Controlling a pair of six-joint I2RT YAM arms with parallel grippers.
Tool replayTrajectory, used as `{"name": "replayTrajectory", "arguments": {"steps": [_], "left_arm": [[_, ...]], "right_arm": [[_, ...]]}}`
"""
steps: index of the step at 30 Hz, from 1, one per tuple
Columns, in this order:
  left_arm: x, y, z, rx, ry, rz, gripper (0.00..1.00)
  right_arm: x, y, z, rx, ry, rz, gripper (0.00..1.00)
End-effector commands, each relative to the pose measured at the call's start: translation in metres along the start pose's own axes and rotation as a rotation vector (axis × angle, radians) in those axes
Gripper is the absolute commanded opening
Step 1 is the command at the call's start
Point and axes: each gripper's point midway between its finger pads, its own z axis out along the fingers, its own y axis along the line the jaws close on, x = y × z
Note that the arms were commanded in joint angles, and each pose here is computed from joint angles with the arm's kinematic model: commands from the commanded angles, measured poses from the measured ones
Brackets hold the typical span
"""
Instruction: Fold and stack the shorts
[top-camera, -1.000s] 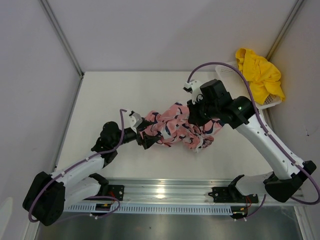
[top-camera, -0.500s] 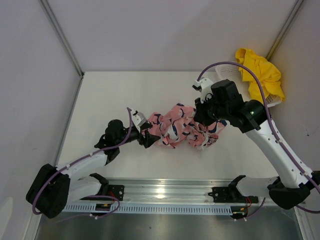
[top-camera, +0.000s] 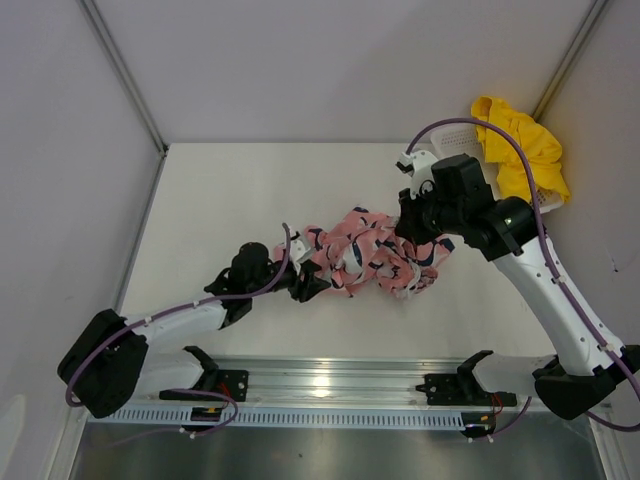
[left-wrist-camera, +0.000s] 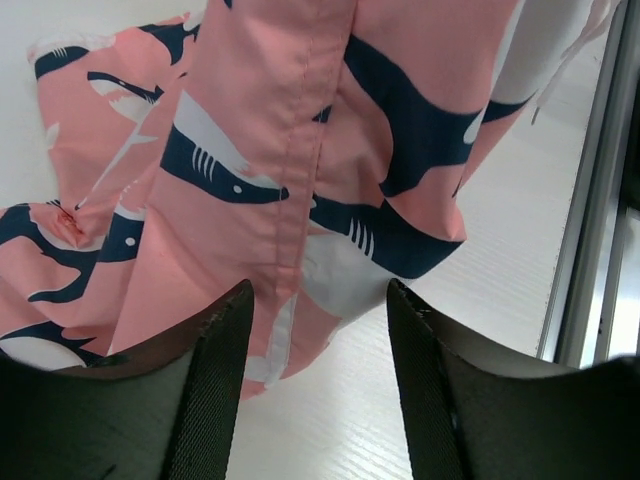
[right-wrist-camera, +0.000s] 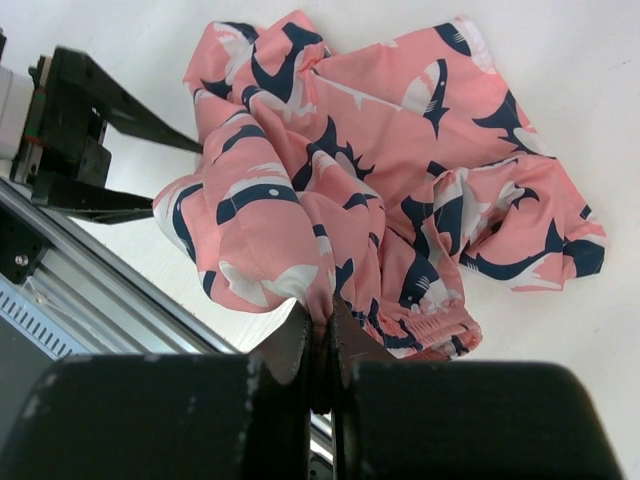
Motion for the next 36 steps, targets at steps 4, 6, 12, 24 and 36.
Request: {"name": "replayTrajectory", "arguments": {"steps": [4,6,12,24,36], "left_arm": [[-0.012,0.013,0.012,-0.058,0.020,0.053,0.46],[-0.013,0.016,0.015,-0.068,0.030,0.047,0.38],[-0.016,0.016,0.021,-0.060,0.026,0.030,0.25],[-0.029,0.039,0.008,-0.230,-0.005,0.015,0.00],[-0.173,0.030,-0.055,-0.423,-0.210,0.033,0.00]], "right_arm": [[-0.015,0.000,-0.002,-0.021,-0.065,0.026,0.00],[-0.015,-0.001,-0.002,-0.022,-0.065,0.028,0.00],[-0.015,0.002,-0.002,-0.038,-0.067,0.034,0.00],[-0.026,-0.019,-0.005,0.053,-0.141,0.109,0.00],[-0.109,-0.015,-0.071,0.052,-0.490,0.142,0.00]]}}
